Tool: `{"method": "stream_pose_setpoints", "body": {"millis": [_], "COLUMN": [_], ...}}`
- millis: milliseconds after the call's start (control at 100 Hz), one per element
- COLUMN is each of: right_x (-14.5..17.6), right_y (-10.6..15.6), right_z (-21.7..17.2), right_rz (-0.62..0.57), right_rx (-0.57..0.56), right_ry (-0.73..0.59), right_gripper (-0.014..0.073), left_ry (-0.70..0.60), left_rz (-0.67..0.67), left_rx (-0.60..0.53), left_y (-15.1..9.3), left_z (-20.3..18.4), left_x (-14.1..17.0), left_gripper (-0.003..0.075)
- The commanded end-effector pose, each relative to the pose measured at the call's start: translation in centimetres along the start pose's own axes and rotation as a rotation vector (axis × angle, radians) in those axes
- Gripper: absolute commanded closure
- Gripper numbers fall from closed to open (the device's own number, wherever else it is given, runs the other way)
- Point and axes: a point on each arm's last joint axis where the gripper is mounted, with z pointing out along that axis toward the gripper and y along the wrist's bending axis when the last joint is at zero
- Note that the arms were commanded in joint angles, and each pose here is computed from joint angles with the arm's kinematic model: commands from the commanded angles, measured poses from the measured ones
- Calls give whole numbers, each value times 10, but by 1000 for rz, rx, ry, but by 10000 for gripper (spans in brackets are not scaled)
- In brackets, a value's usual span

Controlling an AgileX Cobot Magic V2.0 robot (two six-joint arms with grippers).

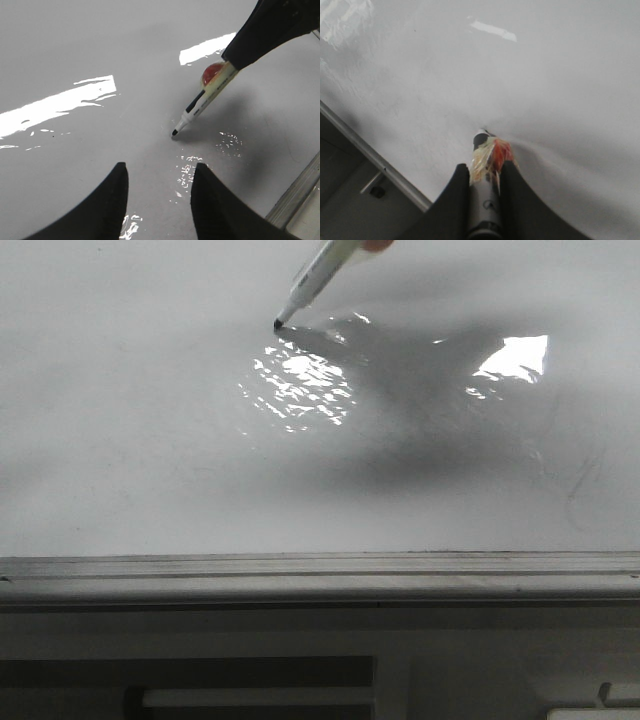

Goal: Write number 9 on whiteboard

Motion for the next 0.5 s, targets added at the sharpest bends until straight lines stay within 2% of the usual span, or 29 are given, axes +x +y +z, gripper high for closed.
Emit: {"method": "stream_pose_setpoints", "body": {"millis": [0,220,330,490], "right_x": [-15,0,-6,-30], "right_y": [0,9,6,2], "right_z": [2,13,-2,-17], "right_rz": [-11,-24,-55,-66], "right_rx": [4,-30,8,48], "right_ry": [-73,76,22,-84], "right_gripper": [636,636,636,636], "left_ry": [-75,-74,-74,-74], "left_rz": [5,1,1,1], "left_rx": [-45,-46,-46,-46], "left_y": [5,5,5,5], "left_z": [1,1,1,1], "left_x": [-12,-12,-12,-12], "left_gripper": [436,436,436,436]}}
